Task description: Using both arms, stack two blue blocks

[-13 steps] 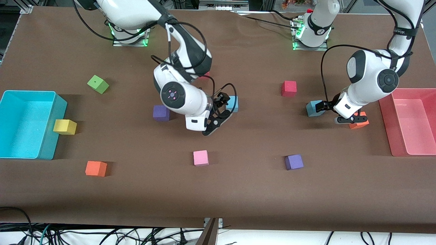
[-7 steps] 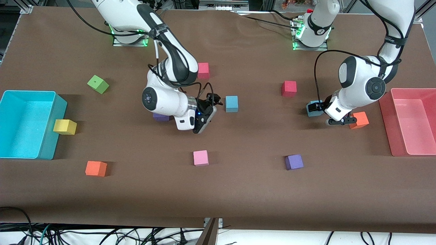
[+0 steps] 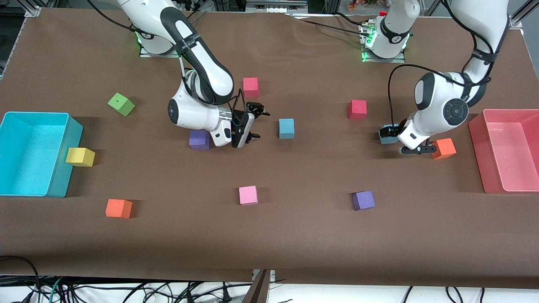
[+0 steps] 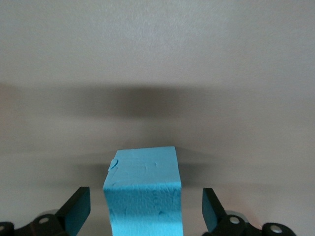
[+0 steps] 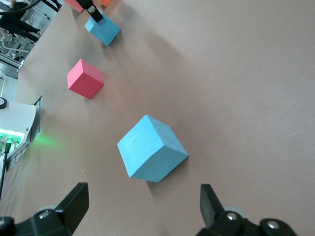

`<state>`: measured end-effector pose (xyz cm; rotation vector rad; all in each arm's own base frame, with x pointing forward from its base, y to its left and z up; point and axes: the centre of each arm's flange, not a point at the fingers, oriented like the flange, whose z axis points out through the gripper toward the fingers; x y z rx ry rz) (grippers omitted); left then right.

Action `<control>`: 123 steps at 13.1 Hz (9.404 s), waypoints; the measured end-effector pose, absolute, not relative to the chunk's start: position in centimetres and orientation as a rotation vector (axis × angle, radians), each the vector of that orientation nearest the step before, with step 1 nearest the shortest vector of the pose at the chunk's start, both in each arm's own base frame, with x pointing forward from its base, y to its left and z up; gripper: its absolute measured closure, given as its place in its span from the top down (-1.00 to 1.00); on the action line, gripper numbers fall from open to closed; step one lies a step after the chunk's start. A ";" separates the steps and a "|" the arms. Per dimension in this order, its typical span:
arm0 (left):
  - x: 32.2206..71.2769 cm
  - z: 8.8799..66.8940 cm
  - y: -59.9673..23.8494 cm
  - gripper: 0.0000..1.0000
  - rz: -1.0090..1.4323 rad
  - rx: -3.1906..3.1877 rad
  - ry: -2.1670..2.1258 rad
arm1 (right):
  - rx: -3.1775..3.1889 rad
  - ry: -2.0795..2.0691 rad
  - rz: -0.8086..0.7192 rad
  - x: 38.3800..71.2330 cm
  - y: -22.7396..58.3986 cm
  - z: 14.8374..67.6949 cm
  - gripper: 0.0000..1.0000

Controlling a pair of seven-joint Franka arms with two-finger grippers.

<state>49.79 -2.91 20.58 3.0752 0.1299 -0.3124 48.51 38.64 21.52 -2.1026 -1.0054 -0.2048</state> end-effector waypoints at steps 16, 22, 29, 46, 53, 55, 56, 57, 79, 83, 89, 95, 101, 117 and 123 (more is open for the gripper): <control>53.2 38.3 -9.5 0.05 -0.232 3.076 -0.043 | -1.944 -1.123 -0.458 44.6 39.1 14.2 1.00; 48.2 40.4 -29.3 0.05 -0.235 3.090 0.107 | -1.911 -1.121 -0.446 44.4 39.4 13.9 1.00; 47.8 33.6 -38.6 0.05 -0.264 3.011 0.145 | -1.908 -1.119 -0.445 44.6 39.5 13.6 1.00; 46.8 26.0 -43.7 0.05 -0.331 3.011 0.206 | -1.909 -1.117 -0.447 44.7 39.4 13.6 1.00; 47.1 25.7 -43.5 0.28 -0.324 3.019 0.221 | -1.910 -1.117 -0.447 44.7 39.3 13.6 1.00; 47.4 25.5 -43.1 0.71 -0.321 3.022 0.232 | -1.911 -1.116 -0.447 44.8 39.3 13.6 1.00; 47.6 25.7 -43.1 0.88 -0.316 3.021 0.235 | -1.911 -1.116 -0.447 44.8 39.3 13.6 1.00; 47.9 26.0 -43.1 1.00 -0.307 3.017 0.238 | -1.911 -1.116 -0.447 44.8 39.3 13.6 1.00; 53.8 54.0 -2.9 1.00 -0.178 3.165 -0.001 | -1.965 -1.390 0.204 55.9 23.4 36.4 1.00; 53.9 54.2 -2.9 1.00 -0.154 3.165 -0.003 | -2.234 -1.192 0.478 56.9 19.8 40.7 1.00; 54.4 55.3 -2.6 1.00 -0.050 3.164 0.010 | -2.730 -0.842 0.656 58.2 18.3 44.0 1.00; 54.3 55.6 -2.7 1.00 -0.038 3.163 0.006 | -2.995 -0.759 0.418 59.7 10.2 45.9 1.00; 54.2 55.9 -3.2 1.00 -0.031 3.163 -0.006 | -3.091 -0.506 0.236 57.3 -1.9 51.8 1.00; 54.0 55.8 -3.1 1.00 -0.056 3.164 0.003 | -3.157 0.101 0.192 53.3 -4.5 61.3 1.00; 54.0 55.8 -3.0 1.00 -0.059 3.164 0.005 | -3.168 0.075 0.047 54.7 -4.4 61.7 1.00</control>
